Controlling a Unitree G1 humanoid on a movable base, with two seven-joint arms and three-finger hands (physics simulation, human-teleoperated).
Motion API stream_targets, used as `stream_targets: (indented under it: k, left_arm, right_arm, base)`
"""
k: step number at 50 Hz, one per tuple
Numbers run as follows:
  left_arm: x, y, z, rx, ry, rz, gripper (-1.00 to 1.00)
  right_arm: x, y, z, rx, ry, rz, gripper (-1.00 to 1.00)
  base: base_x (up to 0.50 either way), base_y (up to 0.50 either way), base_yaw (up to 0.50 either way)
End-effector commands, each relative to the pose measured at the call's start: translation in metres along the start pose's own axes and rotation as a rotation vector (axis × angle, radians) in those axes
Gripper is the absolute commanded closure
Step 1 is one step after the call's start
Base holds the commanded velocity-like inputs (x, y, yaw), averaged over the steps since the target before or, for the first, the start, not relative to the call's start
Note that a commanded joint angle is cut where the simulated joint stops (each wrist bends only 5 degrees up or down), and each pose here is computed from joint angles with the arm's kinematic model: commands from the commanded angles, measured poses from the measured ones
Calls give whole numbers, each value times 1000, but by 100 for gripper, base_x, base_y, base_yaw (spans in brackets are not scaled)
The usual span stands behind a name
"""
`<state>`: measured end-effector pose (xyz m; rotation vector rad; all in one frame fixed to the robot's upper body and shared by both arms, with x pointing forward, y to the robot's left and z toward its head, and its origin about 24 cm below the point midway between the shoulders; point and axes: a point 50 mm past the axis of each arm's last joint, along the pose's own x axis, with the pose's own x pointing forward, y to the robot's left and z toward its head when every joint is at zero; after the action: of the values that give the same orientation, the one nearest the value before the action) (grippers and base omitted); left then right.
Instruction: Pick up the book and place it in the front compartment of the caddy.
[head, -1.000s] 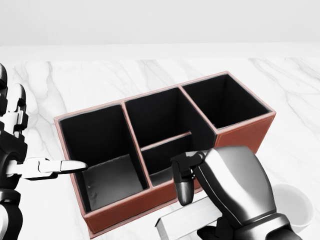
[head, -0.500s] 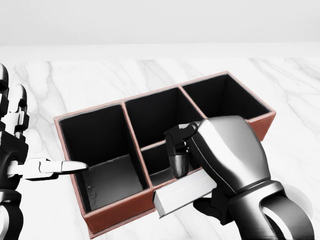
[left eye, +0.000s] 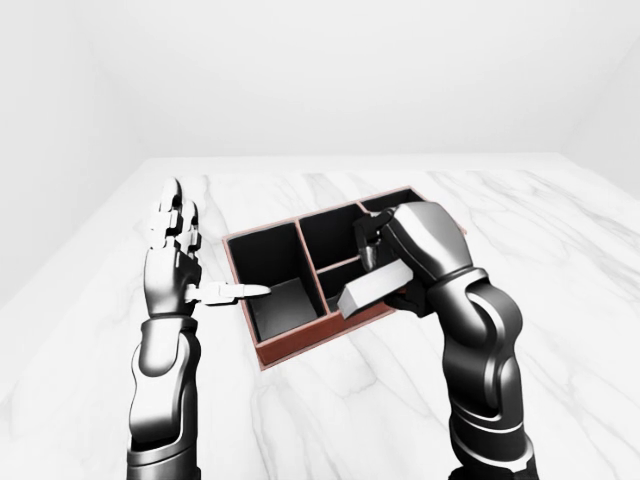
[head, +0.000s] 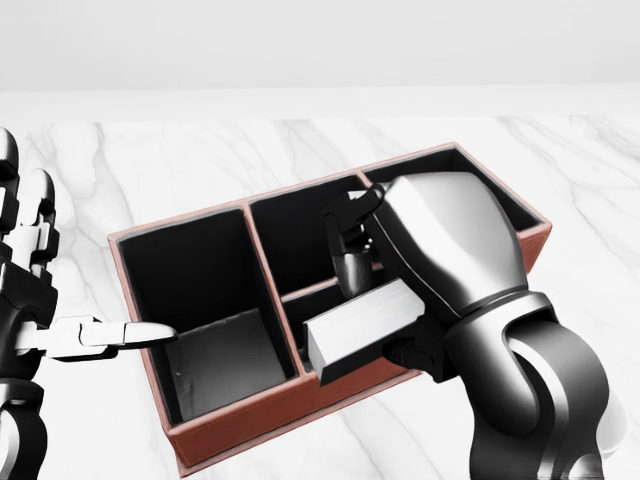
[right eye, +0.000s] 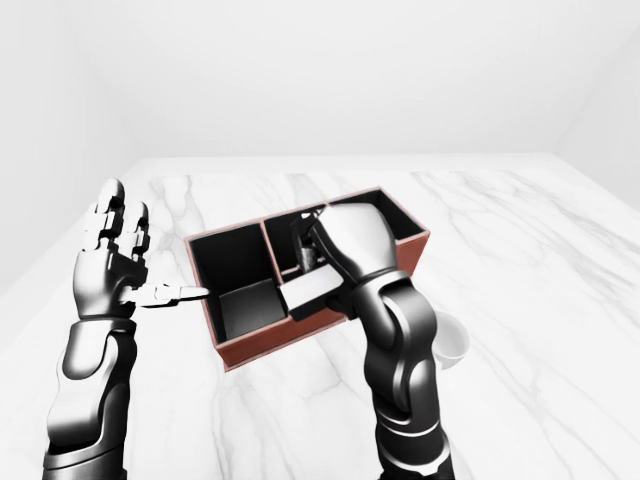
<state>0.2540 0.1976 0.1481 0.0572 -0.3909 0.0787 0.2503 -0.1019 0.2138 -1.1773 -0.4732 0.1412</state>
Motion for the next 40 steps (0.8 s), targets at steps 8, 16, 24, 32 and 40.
stream_targets:
  k: [8,16,24,32,40]
  left_arm:
    - [0,1,0,-1,2,2,-100]
    - [0,0,0,0,-1,-1,-100]
    - [0,0,-1,-1,3,0,-100]
    - [0,0,-1,-1,4,0,-100]
    - [0,0,-2,-1,7,-1,-100]
  right_arm:
    - [21,-11,0,-19,-19,-51,100]
    - [27,-8,-1,-16,-15,-51,100]
    - [35,-9,-1,-14,-21,-56,100]
    - [44,-7,-2,-12,-19,-58,100]
    - [51,-7,-3,-15,-19,-55,100]
  base:
    - [0,0,0]
    - [0,0,0]
    - [0,0,0]
    - [0,0,0]
    - [0,0,0]
